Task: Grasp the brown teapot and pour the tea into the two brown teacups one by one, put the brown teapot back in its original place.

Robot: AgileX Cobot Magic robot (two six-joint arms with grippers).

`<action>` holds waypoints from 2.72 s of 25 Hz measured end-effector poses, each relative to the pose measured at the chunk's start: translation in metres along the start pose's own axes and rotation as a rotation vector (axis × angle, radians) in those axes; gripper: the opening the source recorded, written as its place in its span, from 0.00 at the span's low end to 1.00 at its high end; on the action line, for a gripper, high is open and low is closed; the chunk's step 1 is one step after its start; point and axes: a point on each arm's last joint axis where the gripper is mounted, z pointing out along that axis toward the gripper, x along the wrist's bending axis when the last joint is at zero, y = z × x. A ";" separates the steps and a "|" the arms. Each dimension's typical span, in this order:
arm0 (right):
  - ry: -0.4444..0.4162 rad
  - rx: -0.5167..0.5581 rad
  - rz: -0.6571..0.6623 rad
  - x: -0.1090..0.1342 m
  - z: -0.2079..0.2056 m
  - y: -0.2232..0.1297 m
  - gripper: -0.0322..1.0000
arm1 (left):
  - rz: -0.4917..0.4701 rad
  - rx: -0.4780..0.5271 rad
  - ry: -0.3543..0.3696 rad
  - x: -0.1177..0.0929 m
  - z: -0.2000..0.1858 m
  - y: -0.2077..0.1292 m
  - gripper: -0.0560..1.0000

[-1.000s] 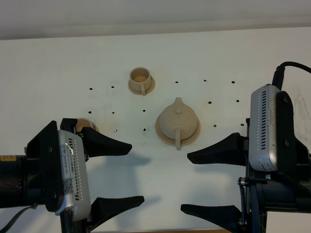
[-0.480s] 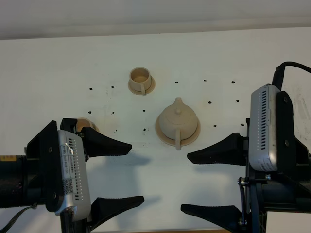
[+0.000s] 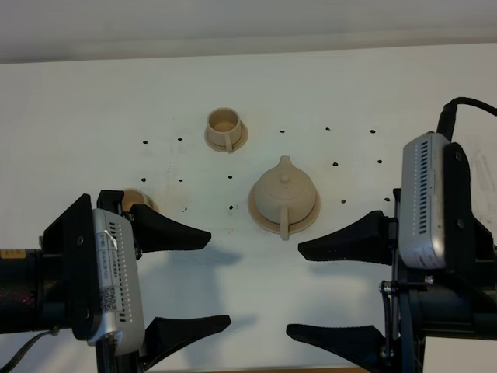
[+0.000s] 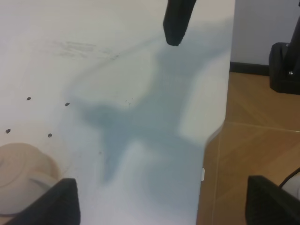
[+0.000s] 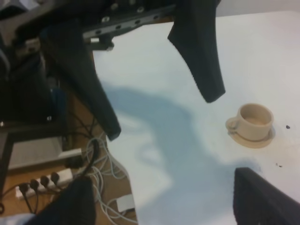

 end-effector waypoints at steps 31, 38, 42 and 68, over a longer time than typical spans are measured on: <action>-0.628 -0.093 0.377 -0.080 -0.043 0.002 0.50 | -0.292 -0.040 0.618 0.068 -0.029 -0.013 0.61; -0.697 0.076 0.506 -0.102 -0.086 -0.004 0.49 | -0.429 -0.074 0.714 0.093 -0.058 -0.016 0.58; -0.712 0.143 0.559 -0.095 -0.101 0.006 0.49 | -0.521 -0.066 0.729 0.102 -0.074 -0.018 0.58; -0.903 0.255 0.656 0.040 -0.155 -0.015 0.49 | -0.625 0.084 0.842 0.065 -0.118 -0.015 0.58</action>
